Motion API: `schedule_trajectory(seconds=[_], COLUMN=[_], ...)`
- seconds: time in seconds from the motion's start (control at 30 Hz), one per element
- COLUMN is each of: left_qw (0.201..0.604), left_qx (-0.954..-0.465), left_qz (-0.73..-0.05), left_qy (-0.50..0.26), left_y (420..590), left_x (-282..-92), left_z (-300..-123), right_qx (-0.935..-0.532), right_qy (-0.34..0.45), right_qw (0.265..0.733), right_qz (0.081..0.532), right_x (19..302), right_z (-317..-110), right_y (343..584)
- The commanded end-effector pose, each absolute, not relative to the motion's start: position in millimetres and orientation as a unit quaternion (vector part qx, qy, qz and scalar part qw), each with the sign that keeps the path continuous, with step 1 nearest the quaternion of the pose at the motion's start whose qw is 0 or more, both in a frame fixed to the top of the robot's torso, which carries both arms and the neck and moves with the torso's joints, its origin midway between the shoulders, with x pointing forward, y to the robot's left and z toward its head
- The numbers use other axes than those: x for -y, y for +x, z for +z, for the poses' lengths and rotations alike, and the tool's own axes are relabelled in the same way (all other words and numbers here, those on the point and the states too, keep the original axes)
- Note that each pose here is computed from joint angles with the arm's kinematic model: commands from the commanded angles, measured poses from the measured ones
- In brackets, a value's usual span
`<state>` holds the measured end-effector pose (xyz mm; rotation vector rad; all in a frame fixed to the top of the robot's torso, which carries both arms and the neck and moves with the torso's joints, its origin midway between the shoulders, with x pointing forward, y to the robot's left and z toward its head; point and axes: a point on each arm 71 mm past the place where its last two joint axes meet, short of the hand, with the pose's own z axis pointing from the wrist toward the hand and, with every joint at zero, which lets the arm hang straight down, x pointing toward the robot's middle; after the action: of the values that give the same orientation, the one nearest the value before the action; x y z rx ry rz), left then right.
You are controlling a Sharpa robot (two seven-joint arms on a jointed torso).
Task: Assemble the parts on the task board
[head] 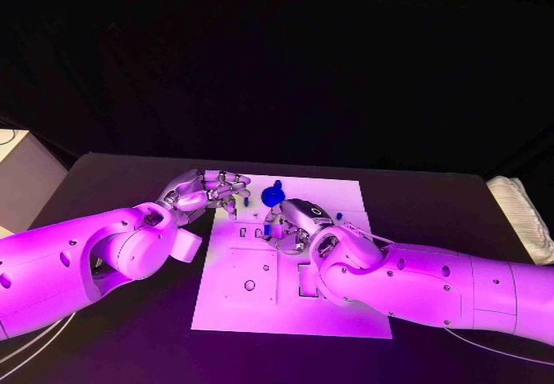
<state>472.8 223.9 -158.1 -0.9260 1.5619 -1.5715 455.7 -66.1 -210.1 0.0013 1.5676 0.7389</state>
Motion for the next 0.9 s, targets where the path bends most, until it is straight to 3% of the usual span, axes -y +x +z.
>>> schedule_trajectory(seconds=[0.03, 0.9], left_qw=[0.354, 0.353], left_qx=[-0.609, -0.611], left_qz=[-0.616, -0.615], left_qy=[-0.352, -0.353], left_y=[471.6, 471.5], left_x=[-221.5, -222.2], left_z=[-157.7, -158.0], right_qx=[-0.695, -0.684], right_qy=[-0.007, -0.001], right_qw=[0.642, 0.649], right_qz=[0.323, 0.333], right_x=[66.4, 66.1], right_z=[-213.0, -210.9], right_y=[455.1, 454.4])
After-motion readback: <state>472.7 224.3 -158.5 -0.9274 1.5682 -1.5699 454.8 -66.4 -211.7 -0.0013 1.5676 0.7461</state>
